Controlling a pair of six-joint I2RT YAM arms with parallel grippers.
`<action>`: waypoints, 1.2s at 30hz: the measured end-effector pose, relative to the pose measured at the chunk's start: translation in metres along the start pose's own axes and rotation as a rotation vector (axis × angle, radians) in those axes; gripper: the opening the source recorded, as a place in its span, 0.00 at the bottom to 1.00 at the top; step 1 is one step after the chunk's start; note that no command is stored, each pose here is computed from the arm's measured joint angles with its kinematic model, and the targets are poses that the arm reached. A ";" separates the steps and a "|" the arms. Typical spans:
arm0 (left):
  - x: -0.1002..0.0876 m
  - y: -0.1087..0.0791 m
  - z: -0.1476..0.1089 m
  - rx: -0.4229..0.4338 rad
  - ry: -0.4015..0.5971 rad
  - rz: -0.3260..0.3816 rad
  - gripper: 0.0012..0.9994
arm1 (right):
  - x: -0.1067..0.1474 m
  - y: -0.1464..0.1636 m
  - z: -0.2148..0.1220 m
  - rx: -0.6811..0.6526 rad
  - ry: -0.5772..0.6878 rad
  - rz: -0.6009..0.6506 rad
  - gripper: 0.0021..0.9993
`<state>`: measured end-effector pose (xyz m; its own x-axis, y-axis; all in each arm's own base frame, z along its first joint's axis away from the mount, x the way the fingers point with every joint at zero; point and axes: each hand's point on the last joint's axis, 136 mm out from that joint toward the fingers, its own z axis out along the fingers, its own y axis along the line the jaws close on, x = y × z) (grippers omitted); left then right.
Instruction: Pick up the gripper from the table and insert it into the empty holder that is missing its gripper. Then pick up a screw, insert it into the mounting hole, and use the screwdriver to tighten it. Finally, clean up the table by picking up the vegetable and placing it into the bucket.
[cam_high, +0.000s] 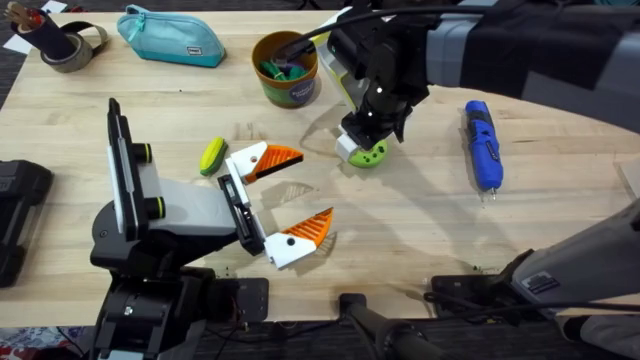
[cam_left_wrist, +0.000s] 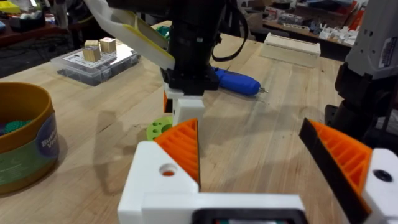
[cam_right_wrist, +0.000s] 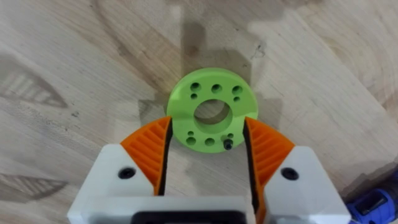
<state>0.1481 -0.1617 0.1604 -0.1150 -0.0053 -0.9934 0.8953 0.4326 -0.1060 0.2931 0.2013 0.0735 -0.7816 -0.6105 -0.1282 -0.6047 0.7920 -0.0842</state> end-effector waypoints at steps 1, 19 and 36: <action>0.000 0.000 0.000 0.000 0.000 0.000 0.99 | 0.001 0.000 0.001 -0.001 0.004 -0.001 0.66; 0.000 0.000 0.000 -0.001 0.000 -0.001 0.99 | 0.017 -0.006 -0.063 -0.009 -0.118 0.118 0.66; 0.000 0.001 0.000 -0.005 0.000 0.000 0.99 | 0.063 -0.001 -0.028 -0.040 -0.173 0.250 0.66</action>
<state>0.1488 -0.1614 0.1604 -0.1154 -0.0054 -0.9933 0.8933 0.4367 -0.1062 0.2401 0.1621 0.0934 -0.8716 -0.3826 -0.3065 -0.4048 0.9143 0.0096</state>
